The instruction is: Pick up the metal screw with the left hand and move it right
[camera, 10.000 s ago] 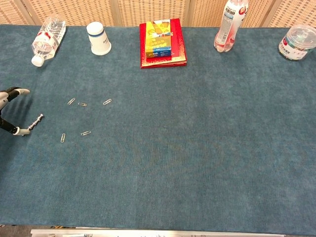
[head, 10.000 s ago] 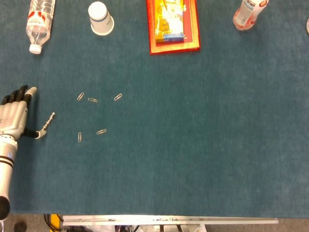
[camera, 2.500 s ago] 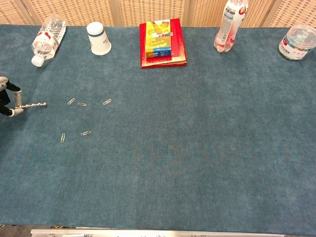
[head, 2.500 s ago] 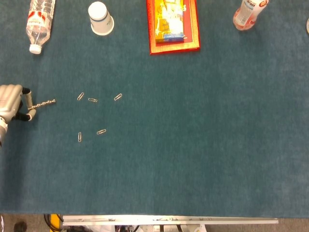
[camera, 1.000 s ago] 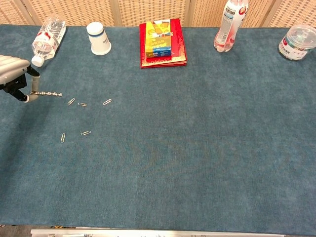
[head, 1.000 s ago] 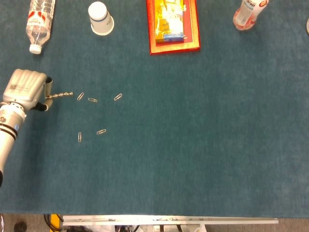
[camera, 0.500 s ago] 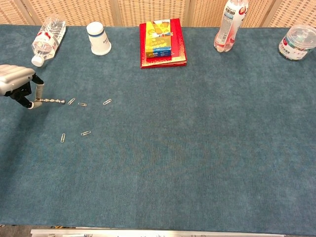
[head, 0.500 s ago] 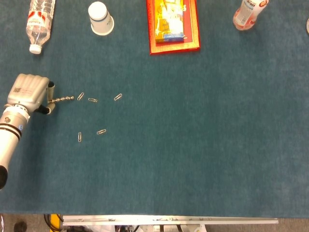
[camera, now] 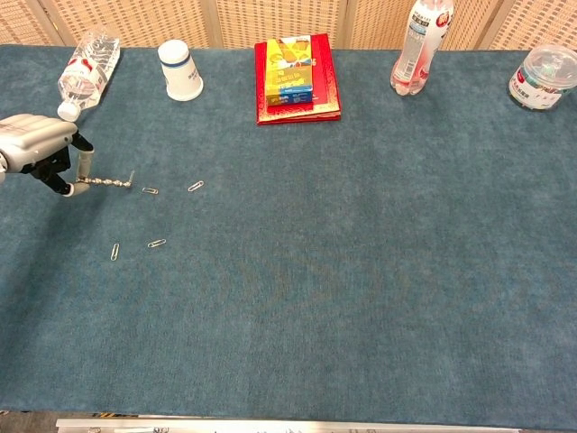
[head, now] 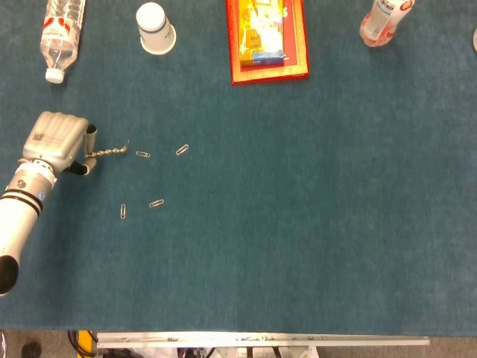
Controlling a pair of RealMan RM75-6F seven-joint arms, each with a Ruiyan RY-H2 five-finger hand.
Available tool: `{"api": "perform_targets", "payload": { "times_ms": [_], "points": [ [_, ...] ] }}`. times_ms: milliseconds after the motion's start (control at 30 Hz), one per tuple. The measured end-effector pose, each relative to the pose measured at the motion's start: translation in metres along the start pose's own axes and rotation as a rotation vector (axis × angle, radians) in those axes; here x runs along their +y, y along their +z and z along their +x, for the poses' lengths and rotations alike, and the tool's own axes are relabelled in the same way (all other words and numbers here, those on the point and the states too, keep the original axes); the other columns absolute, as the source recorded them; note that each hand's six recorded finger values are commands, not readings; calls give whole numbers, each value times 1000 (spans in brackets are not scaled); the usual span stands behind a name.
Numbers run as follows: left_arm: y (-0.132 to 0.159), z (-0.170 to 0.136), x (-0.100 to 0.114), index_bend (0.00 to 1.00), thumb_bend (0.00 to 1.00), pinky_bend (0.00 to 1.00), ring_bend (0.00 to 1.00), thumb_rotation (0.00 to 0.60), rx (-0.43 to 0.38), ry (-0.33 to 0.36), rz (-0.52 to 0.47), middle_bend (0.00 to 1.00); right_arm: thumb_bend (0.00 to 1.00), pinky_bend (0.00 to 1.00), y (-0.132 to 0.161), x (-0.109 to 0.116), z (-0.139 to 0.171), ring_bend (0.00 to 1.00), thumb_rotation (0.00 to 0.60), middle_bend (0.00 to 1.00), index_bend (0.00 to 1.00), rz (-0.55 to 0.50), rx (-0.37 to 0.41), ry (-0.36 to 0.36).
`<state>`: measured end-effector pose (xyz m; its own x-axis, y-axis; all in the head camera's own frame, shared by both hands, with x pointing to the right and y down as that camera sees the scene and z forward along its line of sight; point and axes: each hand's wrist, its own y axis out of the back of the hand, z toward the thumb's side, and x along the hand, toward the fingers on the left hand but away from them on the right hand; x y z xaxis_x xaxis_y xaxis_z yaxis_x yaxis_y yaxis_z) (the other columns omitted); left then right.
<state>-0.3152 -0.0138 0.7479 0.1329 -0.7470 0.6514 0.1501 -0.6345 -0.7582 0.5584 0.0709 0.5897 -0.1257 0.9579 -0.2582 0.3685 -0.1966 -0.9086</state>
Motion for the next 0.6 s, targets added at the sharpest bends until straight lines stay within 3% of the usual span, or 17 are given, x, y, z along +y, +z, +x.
{"api": "perform_targets", "payload": {
  "times_ms": [600],
  "points": [
    [33, 7, 7, 579, 327, 794, 963, 600, -66, 10, 20, 1000, 0, 279, -7, -2, 3, 65, 600, 137, 255, -8, -14, 1]
  ]
}}
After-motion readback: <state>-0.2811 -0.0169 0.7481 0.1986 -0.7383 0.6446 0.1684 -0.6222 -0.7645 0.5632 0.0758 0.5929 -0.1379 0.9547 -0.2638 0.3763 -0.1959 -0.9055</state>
